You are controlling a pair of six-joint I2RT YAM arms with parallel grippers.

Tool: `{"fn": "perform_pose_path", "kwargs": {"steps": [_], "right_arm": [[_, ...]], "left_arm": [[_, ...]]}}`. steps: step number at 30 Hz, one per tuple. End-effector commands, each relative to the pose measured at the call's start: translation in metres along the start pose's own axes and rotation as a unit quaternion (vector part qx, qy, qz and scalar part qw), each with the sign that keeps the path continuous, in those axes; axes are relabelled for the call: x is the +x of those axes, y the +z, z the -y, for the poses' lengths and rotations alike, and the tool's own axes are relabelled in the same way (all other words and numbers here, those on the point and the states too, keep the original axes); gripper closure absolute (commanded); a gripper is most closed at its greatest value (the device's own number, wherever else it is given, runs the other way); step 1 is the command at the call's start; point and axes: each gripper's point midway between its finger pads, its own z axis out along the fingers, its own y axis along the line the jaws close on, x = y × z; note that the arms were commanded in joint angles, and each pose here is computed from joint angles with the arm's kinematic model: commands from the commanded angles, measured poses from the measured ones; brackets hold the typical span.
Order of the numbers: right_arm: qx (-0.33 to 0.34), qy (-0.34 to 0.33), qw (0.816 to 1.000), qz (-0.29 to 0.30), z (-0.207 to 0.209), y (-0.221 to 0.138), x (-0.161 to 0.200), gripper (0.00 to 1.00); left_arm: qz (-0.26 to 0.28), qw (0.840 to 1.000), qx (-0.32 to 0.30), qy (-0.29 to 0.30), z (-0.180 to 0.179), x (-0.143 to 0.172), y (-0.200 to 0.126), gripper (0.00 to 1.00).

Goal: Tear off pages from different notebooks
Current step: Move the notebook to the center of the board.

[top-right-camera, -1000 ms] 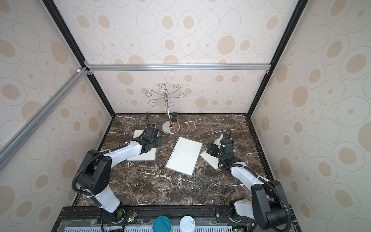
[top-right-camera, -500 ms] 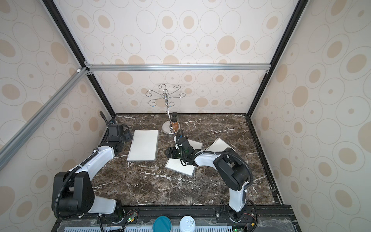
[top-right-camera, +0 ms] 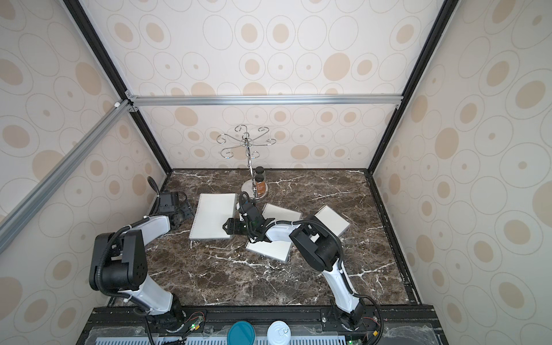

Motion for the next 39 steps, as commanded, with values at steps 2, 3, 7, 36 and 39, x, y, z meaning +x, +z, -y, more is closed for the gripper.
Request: {"fn": "perform_pose_path", "kwargs": {"steps": [2,3,7,36,39], "right_arm": [[0.035,0.022,0.999,0.0,0.014,0.013,0.001,0.24],[0.037,0.024,0.999,-0.002,0.016,0.017,0.002,0.24],[0.044,0.029,0.999,-0.008,0.022,0.029,0.003,0.24],[-0.022,0.019,0.999,-0.013,-0.007,-0.028,0.046,0.26],[-0.021,0.005,1.0,-0.014,-0.013,-0.041,0.059,0.26]], "left_arm": [[-0.014,0.998,0.054,0.002,0.019,0.001,0.013,0.27],[-0.025,0.998,0.065,0.001,0.023,0.007,0.018,0.28],[-0.056,0.992,0.111,-0.01,0.039,0.024,0.033,0.31],[-0.065,0.952,0.297,-0.033,0.06,0.117,-0.073,0.37],[-0.037,0.959,0.28,-0.022,0.051,0.119,-0.089,0.34]]}}
